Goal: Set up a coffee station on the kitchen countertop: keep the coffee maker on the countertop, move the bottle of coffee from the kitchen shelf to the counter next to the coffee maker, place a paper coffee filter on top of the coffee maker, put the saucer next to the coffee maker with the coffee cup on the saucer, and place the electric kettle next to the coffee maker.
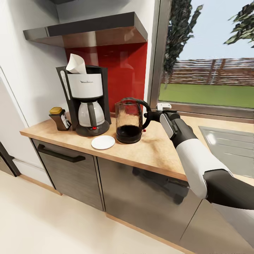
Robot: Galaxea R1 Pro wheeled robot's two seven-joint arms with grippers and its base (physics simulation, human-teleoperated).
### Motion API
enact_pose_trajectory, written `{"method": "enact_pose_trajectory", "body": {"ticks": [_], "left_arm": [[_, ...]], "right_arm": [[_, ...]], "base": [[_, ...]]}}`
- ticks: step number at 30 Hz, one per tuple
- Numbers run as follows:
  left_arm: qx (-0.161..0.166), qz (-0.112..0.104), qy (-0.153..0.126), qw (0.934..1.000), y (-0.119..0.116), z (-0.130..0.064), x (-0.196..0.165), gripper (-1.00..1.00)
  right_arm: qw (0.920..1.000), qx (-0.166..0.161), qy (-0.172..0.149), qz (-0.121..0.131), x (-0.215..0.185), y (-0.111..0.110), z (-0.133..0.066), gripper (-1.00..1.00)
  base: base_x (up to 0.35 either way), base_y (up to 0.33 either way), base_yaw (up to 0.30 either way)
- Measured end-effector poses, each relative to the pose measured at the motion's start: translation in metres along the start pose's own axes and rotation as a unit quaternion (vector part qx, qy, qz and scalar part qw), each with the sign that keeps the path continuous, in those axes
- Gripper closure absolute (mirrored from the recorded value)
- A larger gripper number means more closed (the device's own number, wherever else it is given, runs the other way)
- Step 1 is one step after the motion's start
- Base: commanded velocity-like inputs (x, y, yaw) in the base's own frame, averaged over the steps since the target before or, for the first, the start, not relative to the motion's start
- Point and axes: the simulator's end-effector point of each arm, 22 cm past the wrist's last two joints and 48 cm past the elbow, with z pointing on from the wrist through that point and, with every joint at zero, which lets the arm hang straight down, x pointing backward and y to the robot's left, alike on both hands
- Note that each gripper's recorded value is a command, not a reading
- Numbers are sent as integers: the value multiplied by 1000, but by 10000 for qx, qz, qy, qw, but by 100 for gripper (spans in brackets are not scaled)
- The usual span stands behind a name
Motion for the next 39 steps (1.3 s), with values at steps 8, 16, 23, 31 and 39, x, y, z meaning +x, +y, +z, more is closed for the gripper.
{"method": "enact_pose_trajectory", "body": {"ticks": [8,16,23,31,39], "left_arm": [[-1,-1,1,10000,0,0,0,-100],[-1,0,0,10000,0,0,0,-100],[-2,0,2,10000,0,0,0,-100],[0,-3,2,10000,0,0,0,-100],[0,0,2,10000,0,0,0,-100]], "right_arm": [[10000,0,6,1,1,0,0,-100],[10000,0,1,0,0,0,0,-100],[10000,0,5,0,1,0,1,-100],[10000,-2,6,0,1,-1,1,-100],[10000,-17,-39,18,-3,-4,-2,-100]], "base": [[-99,0,0],[-73,0,0],[-264,0,0],[-327,0,0],[-222,0,0]]}}
